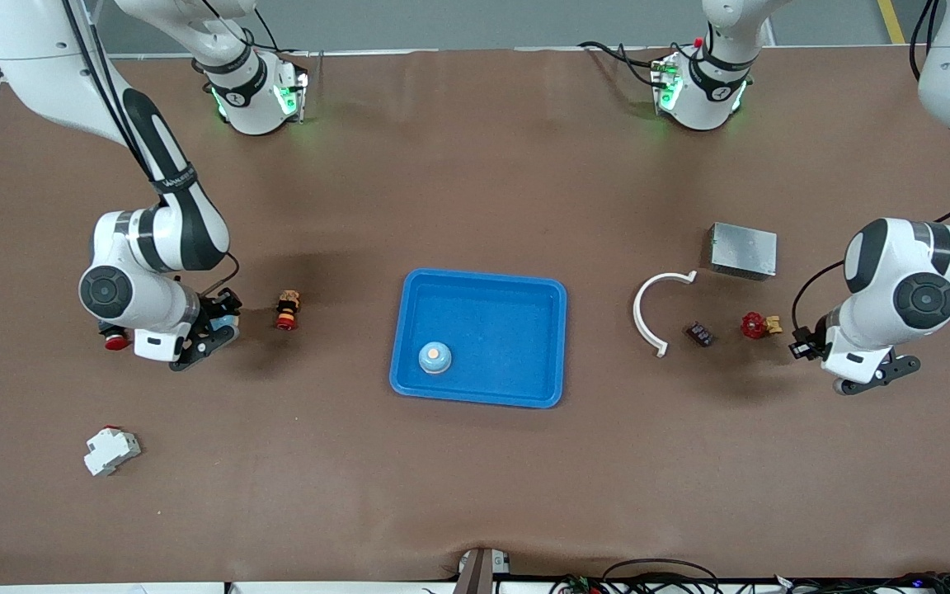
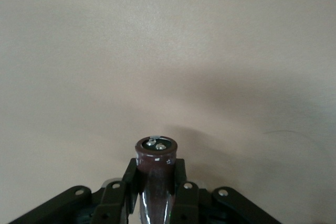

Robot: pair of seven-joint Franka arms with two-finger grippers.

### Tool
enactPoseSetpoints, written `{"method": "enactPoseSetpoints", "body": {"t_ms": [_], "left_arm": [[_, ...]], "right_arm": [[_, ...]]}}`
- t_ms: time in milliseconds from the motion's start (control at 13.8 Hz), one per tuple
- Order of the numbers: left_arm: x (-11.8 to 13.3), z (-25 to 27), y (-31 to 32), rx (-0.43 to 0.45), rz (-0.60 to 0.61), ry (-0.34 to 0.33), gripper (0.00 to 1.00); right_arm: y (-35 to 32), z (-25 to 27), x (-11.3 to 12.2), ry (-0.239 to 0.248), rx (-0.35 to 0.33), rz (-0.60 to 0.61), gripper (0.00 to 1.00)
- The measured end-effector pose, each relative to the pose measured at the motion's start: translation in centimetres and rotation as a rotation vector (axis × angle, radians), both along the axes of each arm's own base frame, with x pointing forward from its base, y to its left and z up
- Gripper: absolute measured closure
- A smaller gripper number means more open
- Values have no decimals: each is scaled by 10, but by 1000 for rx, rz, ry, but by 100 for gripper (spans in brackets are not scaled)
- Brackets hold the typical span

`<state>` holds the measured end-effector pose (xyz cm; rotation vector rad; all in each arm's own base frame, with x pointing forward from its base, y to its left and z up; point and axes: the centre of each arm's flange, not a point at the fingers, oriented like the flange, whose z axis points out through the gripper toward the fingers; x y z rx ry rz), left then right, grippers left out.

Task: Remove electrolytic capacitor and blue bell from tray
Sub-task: 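Carry the capacitor out with the left gripper while the right gripper carries the bell, then lower and release the capacitor and the bell beside the red buttons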

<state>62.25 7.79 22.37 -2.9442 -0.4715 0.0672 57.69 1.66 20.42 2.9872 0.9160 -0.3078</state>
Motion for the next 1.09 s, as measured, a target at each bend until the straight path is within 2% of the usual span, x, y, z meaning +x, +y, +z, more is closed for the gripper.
{"method": "enactPoseSetpoints", "body": {"t_ms": [290, 579, 651, 941, 1086], "left_arm": [[-1, -33, 9, 10, -83, -14, 70], [-3, -39, 24, 18, -89, -27, 70], [-3, -39, 25, 19, -89, -28, 66], [6, -29, 21, 15, -95, -61, 25], [17, -13, 13, 13, -105, -95, 5]], "right_arm": [[-8, -15, -2, 15, 1, -13, 32], [-14, -23, -2, 19, 2, -23, 32], [-14, -25, -2, 17, 3, -23, 32], [-14, -29, -2, 15, 3, -23, 32], [-14, -29, -2, 14, 3, -24, 29]]}}
